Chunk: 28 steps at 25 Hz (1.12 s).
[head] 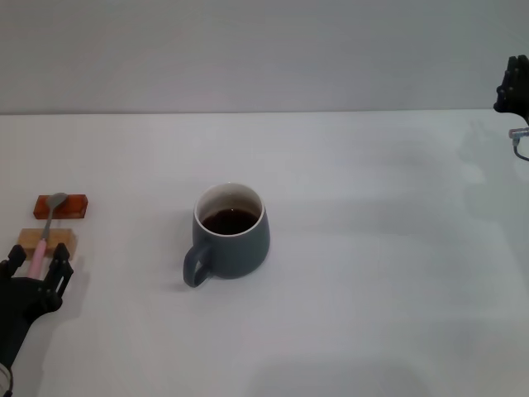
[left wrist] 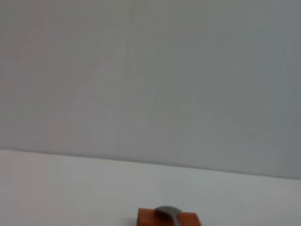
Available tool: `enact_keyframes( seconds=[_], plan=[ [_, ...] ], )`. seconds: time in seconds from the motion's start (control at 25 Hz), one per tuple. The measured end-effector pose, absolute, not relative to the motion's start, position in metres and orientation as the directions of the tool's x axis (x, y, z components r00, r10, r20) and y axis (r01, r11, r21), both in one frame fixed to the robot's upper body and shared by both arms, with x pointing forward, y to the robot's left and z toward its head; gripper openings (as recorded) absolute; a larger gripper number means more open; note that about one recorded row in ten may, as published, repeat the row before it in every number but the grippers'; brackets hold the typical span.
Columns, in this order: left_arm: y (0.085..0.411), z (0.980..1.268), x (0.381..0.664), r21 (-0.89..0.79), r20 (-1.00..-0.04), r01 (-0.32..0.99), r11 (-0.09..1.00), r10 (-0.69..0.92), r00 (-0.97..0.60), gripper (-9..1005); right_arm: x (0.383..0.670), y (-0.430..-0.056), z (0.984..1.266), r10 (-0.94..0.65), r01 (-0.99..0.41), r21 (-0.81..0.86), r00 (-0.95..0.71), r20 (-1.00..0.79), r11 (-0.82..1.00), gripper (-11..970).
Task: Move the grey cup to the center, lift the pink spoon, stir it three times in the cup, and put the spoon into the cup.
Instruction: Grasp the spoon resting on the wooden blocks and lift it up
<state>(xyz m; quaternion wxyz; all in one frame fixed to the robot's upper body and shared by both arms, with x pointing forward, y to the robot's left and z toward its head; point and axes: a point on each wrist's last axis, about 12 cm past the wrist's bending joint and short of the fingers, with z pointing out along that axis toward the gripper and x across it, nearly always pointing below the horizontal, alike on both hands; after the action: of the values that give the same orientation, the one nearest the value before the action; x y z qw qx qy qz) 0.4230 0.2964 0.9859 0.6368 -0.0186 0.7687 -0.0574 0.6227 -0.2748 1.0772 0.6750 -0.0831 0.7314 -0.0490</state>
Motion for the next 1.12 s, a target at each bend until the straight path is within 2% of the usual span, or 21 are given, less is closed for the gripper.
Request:
enact_keyframes(
  seconds=[1.12],
  plan=[
    [0.308,0.976,0.430,-0.079,-0.973,0.029,0.996,-0.070,-0.218,622,0.611,-0.275,1.079,-0.169,-0.058,-0.165,-0.079,-0.982,0.985,50]
  ],
)
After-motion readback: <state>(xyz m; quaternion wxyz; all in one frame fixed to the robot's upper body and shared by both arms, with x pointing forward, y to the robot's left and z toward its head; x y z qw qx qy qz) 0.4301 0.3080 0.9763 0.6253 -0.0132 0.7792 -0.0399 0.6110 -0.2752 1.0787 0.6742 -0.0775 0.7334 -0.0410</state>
